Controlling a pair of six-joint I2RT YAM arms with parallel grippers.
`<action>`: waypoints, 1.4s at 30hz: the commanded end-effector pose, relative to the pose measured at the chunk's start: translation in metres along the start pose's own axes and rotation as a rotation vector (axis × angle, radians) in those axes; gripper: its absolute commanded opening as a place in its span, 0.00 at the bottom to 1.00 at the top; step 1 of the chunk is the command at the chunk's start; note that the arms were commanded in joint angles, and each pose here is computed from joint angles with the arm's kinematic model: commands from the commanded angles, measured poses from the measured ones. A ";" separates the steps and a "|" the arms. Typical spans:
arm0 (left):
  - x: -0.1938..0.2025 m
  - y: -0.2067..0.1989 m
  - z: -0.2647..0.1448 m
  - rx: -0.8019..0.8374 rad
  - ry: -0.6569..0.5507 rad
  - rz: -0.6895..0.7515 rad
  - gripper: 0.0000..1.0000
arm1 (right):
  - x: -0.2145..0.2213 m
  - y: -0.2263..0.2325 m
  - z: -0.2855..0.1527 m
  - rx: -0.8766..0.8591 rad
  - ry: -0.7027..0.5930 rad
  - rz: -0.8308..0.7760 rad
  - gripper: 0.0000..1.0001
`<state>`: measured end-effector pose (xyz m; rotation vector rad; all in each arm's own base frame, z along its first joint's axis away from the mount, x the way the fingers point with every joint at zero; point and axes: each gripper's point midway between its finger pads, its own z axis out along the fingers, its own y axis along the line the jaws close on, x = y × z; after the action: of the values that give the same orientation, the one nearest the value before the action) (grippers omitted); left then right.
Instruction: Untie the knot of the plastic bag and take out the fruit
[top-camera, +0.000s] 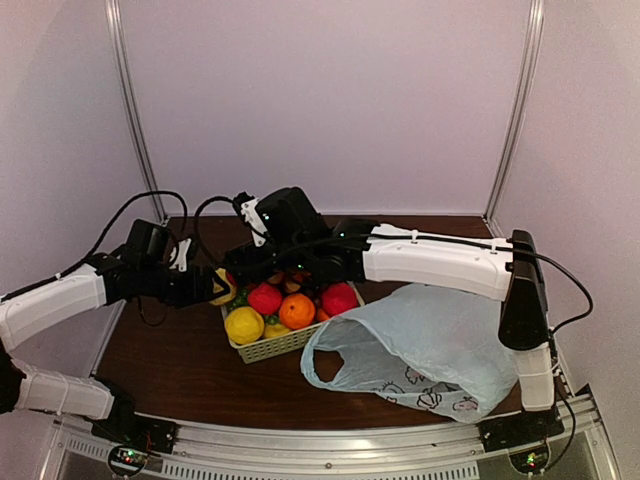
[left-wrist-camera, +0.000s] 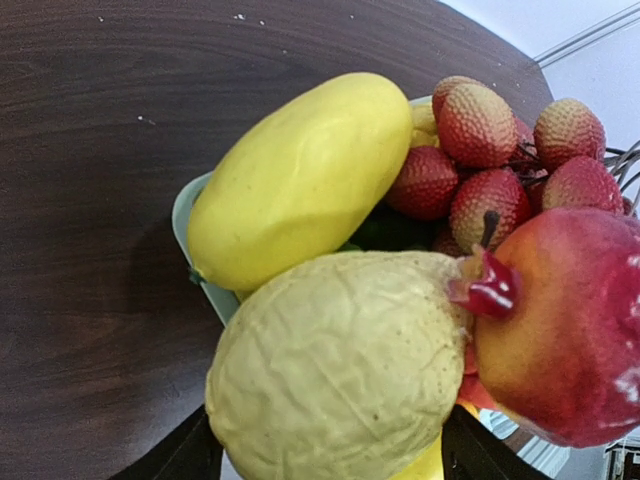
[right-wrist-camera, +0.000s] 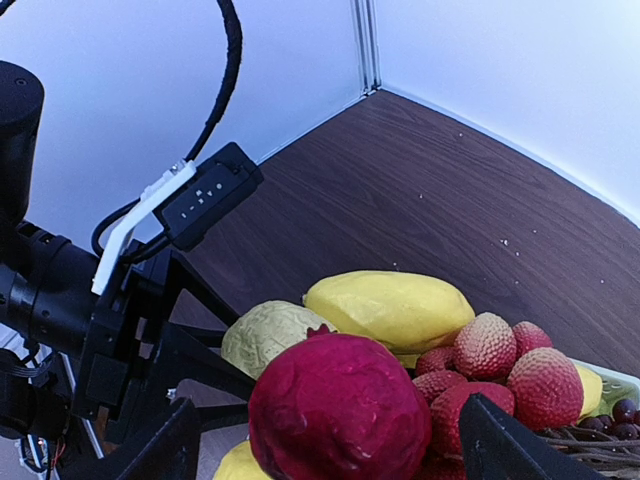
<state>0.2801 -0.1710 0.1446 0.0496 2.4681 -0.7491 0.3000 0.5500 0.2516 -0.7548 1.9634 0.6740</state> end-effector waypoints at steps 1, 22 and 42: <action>-0.001 0.005 0.005 0.003 -0.020 0.020 0.76 | 0.013 0.003 0.003 -0.008 0.038 -0.002 0.90; -0.007 0.010 0.008 -0.014 -0.050 0.123 0.70 | 0.022 0.004 0.008 -0.017 0.061 0.003 0.89; 0.008 0.035 -0.017 -0.157 -0.057 0.053 0.61 | 0.018 0.010 0.003 -0.031 0.050 0.010 0.88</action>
<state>0.2718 -0.1436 0.1419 0.0898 2.4275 -0.5737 0.2938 0.5540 0.2487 -0.7681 1.9760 0.7069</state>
